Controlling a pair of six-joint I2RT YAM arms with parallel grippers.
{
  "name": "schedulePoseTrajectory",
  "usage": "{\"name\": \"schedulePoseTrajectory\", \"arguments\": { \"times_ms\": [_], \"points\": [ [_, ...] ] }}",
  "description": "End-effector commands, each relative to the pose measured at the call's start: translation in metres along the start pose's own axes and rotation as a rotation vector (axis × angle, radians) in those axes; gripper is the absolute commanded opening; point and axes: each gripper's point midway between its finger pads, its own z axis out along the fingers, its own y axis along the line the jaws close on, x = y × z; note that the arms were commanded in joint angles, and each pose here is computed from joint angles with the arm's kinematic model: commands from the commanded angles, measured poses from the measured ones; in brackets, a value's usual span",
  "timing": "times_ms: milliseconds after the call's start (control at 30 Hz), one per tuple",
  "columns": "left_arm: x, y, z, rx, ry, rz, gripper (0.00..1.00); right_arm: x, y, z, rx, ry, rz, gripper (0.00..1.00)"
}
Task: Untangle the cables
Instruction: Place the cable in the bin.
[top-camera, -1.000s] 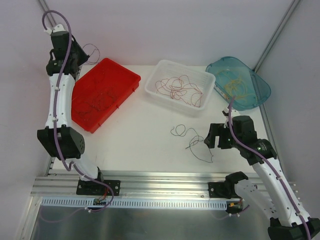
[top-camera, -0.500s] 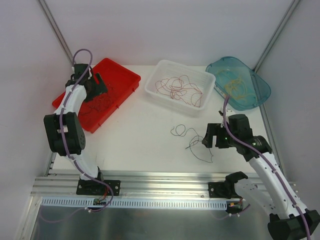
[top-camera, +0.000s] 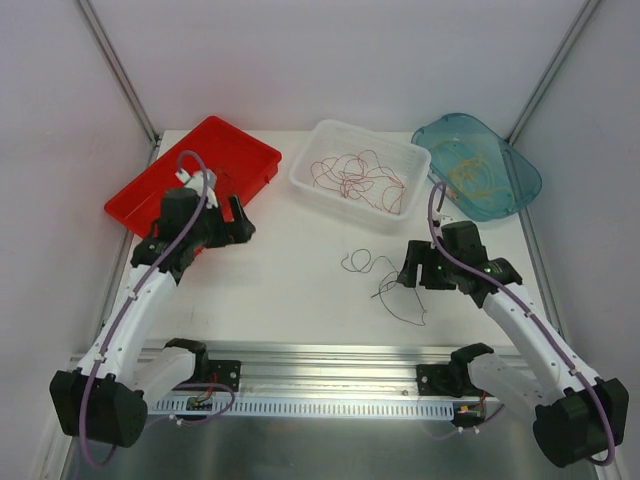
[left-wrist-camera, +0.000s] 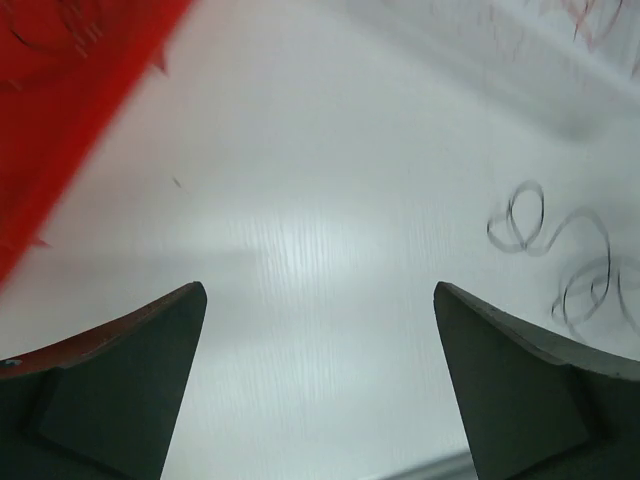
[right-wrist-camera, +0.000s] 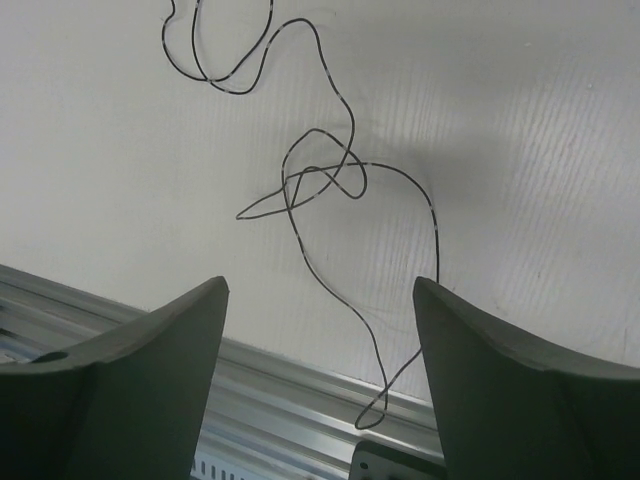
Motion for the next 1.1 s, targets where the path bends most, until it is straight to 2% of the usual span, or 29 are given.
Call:
{"name": "schedulePoseTrajectory", "arguments": {
  "times_ms": [0, 33, 67, 200, 333, 633, 733, 833, 867, 967, 1067],
  "points": [
    [0.069, -0.024, -0.006, 0.126, 0.151, 0.003, 0.99, -0.012, 0.005, 0.013, -0.014, -0.045, 0.027, 0.75],
    [0.092, -0.025, -0.006, 0.134, 0.199, -0.028, 0.99, -0.009, 0.003, 0.018, -0.005, -0.026, 0.035, 0.72],
    [0.100, -0.030, -0.009, 0.153, 0.214, -0.032, 0.99, -0.011, 0.003, 0.021, -0.006, -0.030, 0.040, 0.67],
    [0.143, -0.059, -0.020, 0.233, 0.287, -0.021, 0.99, -0.009, -0.003, 0.035, 0.021, -0.021, 0.040, 0.54],
    [0.173, -0.073, -0.017, 0.242, 0.344, -0.025, 0.99, -0.013, -0.013, 0.047, 0.066, -0.033, 0.032, 0.48],
    [0.202, -0.120, -0.011, 0.287, 0.423, 0.085, 0.99, -0.018, -0.011, 0.077, 0.049, -0.012, 0.022, 0.38],
    [0.207, -0.129, -0.006, 0.277, 0.437, 0.108, 0.99, -0.014, -0.009, 0.082, 0.034, 0.013, 0.020, 0.32],
    [0.214, -0.142, -0.004, 0.288, 0.453, 0.128, 0.99, -0.017, -0.003, 0.081, 0.000, -0.003, 0.011, 0.19],
    [0.220, -0.146, -0.004, 0.293, 0.467, 0.141, 0.99, -0.017, -0.002, 0.080, -0.007, -0.002, 0.008, 0.11],
    [0.224, -0.157, -0.001, 0.304, 0.481, 0.158, 0.99, -0.023, 0.008, 0.069, -0.046, -0.020, -0.006, 0.01],
    [0.223, -0.173, -0.002, 0.338, 0.481, 0.179, 0.99, -0.036, 0.024, 0.044, -0.101, -0.077, -0.006, 0.01]
  ]
}}
